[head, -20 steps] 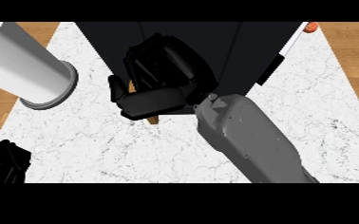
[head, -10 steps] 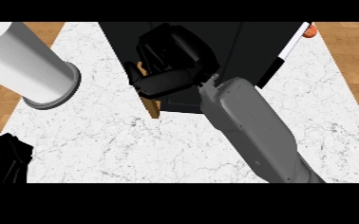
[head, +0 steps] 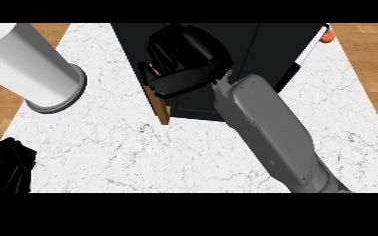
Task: Pick up the wine, place it into the cabinet and close the cabinet
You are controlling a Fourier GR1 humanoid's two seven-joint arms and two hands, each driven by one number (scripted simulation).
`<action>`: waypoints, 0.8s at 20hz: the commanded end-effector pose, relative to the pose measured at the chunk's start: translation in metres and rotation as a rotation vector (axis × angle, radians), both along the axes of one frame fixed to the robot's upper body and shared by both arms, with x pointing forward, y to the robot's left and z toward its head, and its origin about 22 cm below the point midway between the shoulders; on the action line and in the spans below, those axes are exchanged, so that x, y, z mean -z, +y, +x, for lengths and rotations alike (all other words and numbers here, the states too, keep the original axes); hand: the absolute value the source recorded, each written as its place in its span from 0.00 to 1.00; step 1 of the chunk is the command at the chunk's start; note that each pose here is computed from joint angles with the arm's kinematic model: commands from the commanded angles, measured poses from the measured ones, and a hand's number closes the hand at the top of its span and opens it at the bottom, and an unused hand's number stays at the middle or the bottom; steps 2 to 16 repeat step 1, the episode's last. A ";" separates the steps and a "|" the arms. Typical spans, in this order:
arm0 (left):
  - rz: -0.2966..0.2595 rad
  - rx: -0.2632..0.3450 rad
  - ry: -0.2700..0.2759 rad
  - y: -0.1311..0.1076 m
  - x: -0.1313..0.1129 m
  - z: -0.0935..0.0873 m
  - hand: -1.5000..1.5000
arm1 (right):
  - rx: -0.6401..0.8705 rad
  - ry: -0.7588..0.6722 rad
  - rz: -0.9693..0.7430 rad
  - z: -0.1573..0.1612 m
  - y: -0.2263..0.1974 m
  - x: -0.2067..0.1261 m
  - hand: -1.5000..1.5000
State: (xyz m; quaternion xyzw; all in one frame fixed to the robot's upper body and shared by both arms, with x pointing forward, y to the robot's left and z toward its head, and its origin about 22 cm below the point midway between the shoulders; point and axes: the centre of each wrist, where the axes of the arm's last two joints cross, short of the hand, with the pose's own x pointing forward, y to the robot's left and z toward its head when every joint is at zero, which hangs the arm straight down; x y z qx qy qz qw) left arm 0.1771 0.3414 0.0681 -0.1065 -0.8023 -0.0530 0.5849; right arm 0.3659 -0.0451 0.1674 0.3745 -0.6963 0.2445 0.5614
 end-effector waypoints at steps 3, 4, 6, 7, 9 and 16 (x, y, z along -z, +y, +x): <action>-0.002 0.007 -0.001 -0.001 -0.001 0.008 1.00 | 0.246 0.061 -0.010 0.036 -0.045 0.000 1.00; -0.002 0.007 -0.001 -0.001 -0.001 0.008 1.00 | 0.246 0.061 -0.010 0.036 -0.045 0.000 1.00; -0.002 0.007 -0.001 -0.001 -0.001 0.008 1.00 | 0.246 0.061 -0.010 0.036 -0.045 0.000 1.00; -0.002 0.007 -0.001 -0.001 -0.001 0.008 1.00 | 0.246 0.061 -0.010 0.036 -0.045 0.000 1.00; -0.002 0.007 -0.001 -0.001 -0.001 0.008 1.00 | 0.246 0.061 -0.010 0.036 -0.045 0.000 1.00; -0.002 0.007 -0.001 -0.001 -0.001 0.008 1.00 | 0.246 0.061 -0.010 0.036 -0.045 0.000 1.00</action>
